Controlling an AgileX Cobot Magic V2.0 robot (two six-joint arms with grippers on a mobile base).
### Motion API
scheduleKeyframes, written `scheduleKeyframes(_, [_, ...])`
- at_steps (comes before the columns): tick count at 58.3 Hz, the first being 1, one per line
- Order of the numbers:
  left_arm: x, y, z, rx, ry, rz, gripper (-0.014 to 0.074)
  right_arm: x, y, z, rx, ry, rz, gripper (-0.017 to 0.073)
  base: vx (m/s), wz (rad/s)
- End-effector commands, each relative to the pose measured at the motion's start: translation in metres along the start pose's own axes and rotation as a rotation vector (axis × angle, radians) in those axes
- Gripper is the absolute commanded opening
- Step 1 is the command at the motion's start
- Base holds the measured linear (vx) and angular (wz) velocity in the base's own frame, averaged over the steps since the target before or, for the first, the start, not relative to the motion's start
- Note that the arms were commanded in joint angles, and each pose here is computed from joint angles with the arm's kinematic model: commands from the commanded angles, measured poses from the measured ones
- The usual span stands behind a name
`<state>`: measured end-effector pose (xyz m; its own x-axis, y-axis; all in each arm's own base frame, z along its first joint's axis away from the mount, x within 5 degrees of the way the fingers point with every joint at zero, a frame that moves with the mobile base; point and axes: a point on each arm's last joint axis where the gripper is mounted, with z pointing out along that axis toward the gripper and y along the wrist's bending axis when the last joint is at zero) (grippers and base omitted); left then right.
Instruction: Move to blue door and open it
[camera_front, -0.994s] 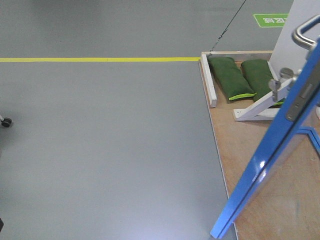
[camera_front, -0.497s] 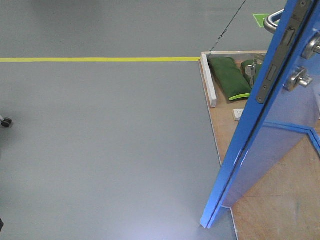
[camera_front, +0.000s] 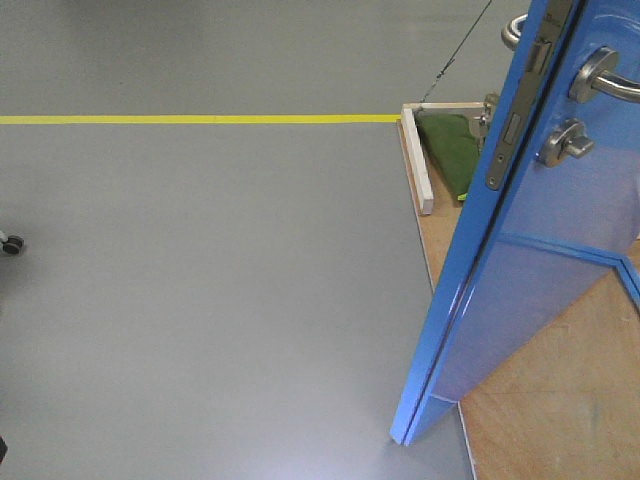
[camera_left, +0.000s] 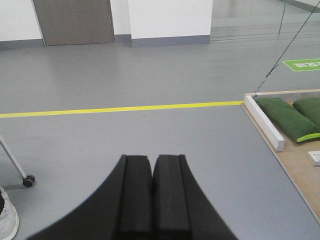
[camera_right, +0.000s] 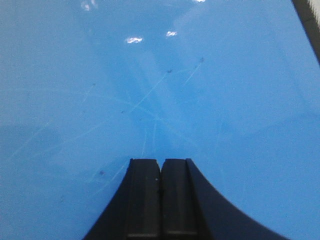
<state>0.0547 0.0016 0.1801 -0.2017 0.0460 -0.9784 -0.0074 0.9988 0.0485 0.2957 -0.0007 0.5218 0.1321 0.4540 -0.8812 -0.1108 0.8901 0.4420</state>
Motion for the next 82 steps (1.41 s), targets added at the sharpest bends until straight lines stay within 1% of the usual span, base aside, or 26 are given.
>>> scheduleKeyframes(1, [-0.017, 0.0, -0.004, 0.007, -0.122, -0.008, 0.0073, -0.002, 0.02, -0.005, -0.066, 0.003, 0.027, 0.0012, 0.0, 0.0])
scheduleKeyframes(6, [-0.017, 0.0, -0.004, 0.007, -0.122, -0.008, 0.0073, 0.004, 0.028, -0.004, -0.094, 0.026, 0.029, 0.0012, 0.0, 0.0])
scheduleKeyframes(14, [-0.017, 0.0, -0.004, 0.007, -0.122, -0.008, 0.0073, 0.01, 0.034, -0.002, -0.113, 0.044, 0.034, 0.0012, 0.0, 0.0])
scheduleKeyframes(24, [-0.017, 0.0, -0.004, 0.007, -0.122, -0.008, 0.0073, 0.013, 0.03, 0.002, -0.103, 0.051, 0.033, 0.0012, 0.0, 0.0])
scheduleKeyframes(82, [-0.017, 0.0, -0.004, 0.007, -0.122, -0.008, 0.0073, 0.013, 0.03, 0.002, -0.103, 0.051, 0.033, 0.0012, 0.0, 0.0])
